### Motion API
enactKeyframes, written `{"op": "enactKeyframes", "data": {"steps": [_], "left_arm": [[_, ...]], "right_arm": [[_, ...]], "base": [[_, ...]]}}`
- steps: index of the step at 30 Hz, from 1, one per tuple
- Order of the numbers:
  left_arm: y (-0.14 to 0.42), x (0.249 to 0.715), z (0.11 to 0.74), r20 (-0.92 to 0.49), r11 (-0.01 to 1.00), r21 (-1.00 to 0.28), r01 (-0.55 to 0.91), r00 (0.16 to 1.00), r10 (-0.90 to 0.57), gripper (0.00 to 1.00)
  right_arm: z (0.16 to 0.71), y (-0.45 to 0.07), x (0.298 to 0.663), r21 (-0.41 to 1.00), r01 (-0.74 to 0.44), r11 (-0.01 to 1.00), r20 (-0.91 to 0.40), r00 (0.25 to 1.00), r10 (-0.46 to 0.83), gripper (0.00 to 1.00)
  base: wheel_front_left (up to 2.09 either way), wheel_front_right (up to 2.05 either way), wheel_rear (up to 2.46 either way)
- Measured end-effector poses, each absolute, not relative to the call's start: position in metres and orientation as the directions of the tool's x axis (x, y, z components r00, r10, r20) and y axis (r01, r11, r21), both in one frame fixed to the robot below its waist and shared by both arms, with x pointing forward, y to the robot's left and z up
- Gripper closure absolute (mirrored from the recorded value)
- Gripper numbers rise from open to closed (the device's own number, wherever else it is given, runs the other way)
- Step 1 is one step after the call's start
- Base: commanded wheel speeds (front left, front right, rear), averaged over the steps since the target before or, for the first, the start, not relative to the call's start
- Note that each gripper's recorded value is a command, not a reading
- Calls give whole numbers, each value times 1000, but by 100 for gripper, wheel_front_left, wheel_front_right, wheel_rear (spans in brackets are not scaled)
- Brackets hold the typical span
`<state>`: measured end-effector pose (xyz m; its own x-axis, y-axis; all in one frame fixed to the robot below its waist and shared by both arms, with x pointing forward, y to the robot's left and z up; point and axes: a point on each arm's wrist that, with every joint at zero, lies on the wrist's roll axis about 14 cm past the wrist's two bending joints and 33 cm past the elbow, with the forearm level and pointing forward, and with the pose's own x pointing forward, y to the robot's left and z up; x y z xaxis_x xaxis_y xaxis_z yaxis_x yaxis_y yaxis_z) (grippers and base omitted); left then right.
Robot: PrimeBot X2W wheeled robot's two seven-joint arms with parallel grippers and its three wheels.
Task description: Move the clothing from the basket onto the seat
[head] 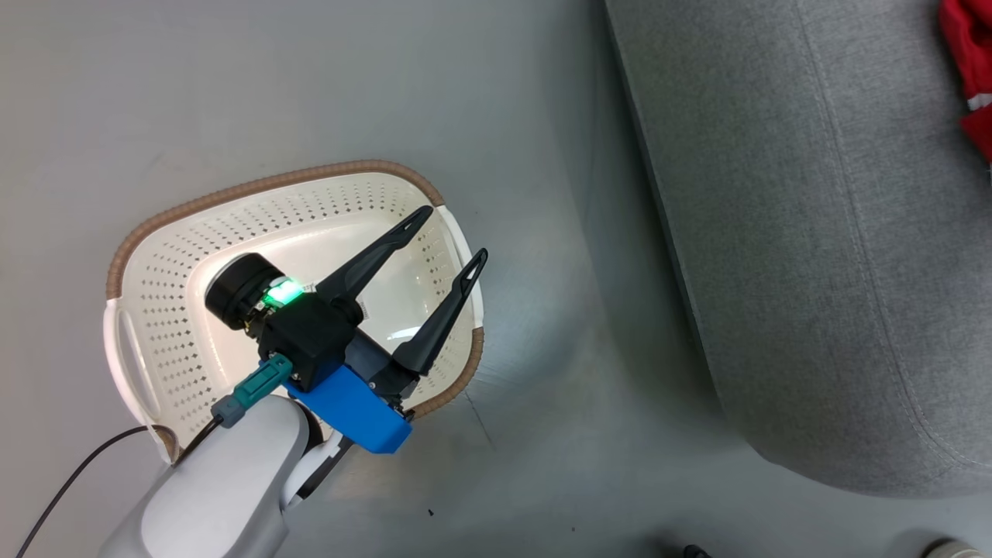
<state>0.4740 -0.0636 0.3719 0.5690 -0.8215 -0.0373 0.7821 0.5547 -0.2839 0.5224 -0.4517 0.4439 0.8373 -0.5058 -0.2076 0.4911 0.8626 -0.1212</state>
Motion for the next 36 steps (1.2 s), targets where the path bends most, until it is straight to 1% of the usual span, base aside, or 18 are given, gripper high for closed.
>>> {"op": "enactKeyframes", "data": {"steps": [3,4,7,8,10,11,12,13,20,24,29,36], "left_arm": [[-61,473,372,-45,559,-278,781,571,-820,0],[-61,472,374,-42,558,-275,783,570,-820,0],[-62,470,380,-35,556,-268,787,569,-822,0],[-62,470,382,-34,557,-266,787,570,-821,0],[-62,469,387,-30,560,-264,785,573,-819,0],[-61,468,390,-27,563,-264,783,577,-816,0],[-62,467,394,-22,565,-267,781,581,-814,0],[-62,466,398,-15,568,-271,777,587,-810,0],[-57,449,426,-4,605,-288,742,631,-776,0],[-43,438,442,-5,646,-289,706,674,-739,0],[-21,424,462,5,708,-286,646,739,-673,0],[18,403,485,31,791,-274,547,827,-562,0]], "right_arm": [[436,-447,522,-122,485,866,-217,838,-500,100],[437,-447,521,-124,483,867,-216,840,-498,95],[441,-445,520,-134,472,871,-209,846,-491,67],[442,-444,520,-138,467,873,-208,848,-487,55],[444,-442,518,-139,462,876,-208,851,-482,52],[446,-442,517,-142,459,877,-207,852,-480,42],[448,-442,516,-145,456,878,-207,854,-478,16],[451,-441,515,-149,452,879,-205,856,-475,0],[462,-425,499,-168,393,904,-202,884,-422,0],[474,-407,489,-164,346,924,-185,909,-373,0],[487,-368,476,-138,257,957,-150,949,-277,0],[512,-309,455,-70,128,989,-67,989,-133,0]], "base": [[0,0,0],[0,0,0],[0,0,0],[0,0,0],[0,0,0],[0,0,0],[0,0,0],[0,0,0],[0,0,0],[0,0,0],[0,0,0],[0,0,0]]}}
